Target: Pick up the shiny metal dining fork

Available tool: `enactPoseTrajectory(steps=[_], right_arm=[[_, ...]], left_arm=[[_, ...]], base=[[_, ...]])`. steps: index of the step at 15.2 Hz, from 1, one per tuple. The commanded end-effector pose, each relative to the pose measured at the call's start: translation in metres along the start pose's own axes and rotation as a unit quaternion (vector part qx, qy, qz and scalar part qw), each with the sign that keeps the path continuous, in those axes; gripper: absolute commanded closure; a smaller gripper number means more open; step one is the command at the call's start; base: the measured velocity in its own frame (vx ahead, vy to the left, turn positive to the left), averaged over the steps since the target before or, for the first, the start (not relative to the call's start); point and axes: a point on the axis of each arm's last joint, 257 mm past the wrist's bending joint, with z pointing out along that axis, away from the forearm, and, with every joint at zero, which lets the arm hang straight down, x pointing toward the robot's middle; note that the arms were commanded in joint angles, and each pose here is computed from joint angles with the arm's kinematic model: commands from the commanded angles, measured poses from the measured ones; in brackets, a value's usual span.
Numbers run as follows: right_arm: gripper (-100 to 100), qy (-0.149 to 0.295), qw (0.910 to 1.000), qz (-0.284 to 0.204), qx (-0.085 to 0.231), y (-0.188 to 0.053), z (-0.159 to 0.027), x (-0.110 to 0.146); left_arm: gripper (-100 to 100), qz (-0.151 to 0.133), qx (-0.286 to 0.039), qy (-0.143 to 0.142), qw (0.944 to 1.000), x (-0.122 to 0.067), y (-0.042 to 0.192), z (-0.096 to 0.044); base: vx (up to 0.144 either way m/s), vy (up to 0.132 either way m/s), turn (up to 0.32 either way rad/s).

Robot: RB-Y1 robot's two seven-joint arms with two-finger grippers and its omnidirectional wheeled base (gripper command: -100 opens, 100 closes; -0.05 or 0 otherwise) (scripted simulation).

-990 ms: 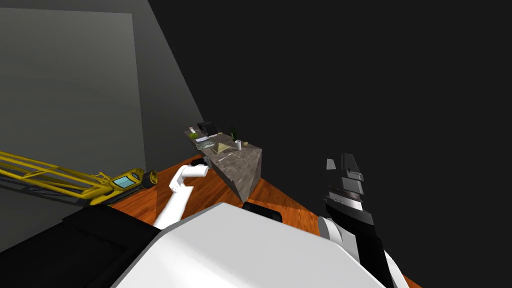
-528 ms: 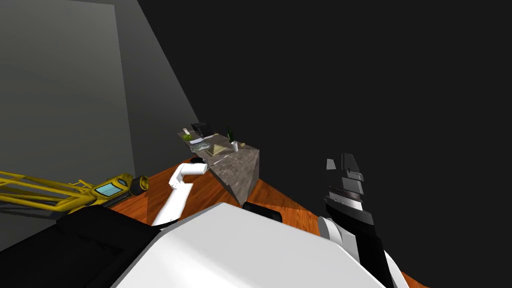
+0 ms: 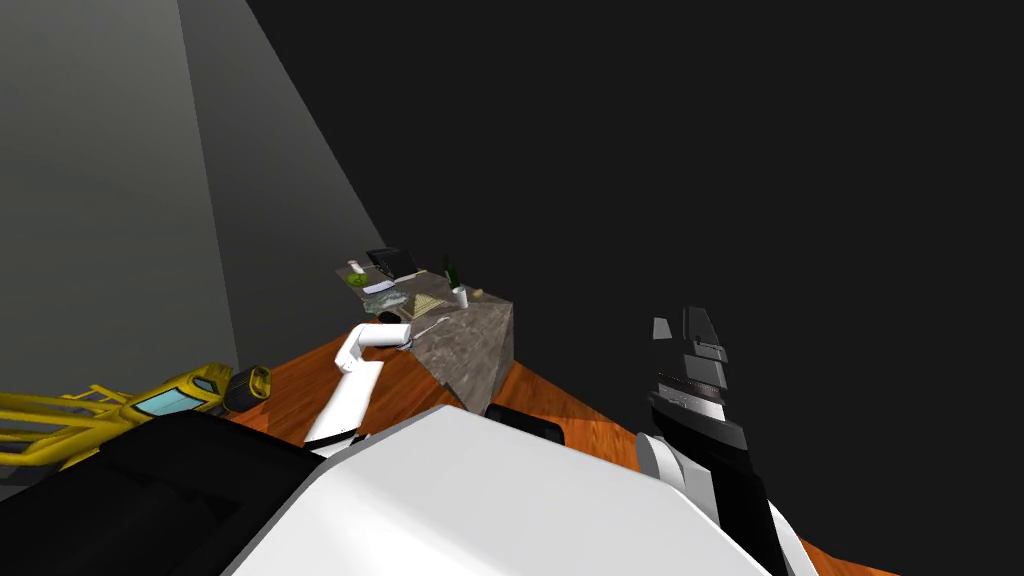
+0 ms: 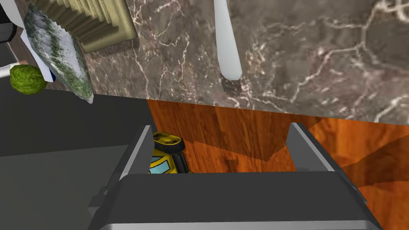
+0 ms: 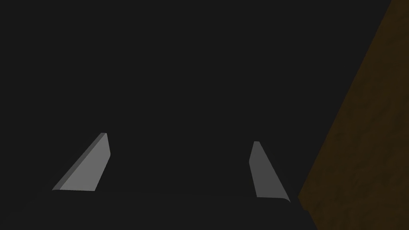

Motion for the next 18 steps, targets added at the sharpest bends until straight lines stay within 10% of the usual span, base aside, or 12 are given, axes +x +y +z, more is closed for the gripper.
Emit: enactPoseTrajectory(steps=[1,8,18], right_arm=[[0,0.0,1.0,0.0,0.0,0.0,0.0,0.0],[0,0.0,1.0,0.0,0.0,0.0,0.0,0.0],[0,0.0,1.0,0.0,0.0,0.0,0.0,0.0]], left_arm=[[-100,-0.012,-0.023,-0.017,0.9995,-0.01,0.007,0.002],[-100,-0.042,-0.074,-0.058,0.9947,-0.034,0.023,0.005],[-100,-0.098,-0.163,-0.131,0.973,-0.074,0.053,0.001]], base=[[0.095,0.002,-0.112],[0.084,0.001,-0.063],[0.104,0.007,-0.077]])
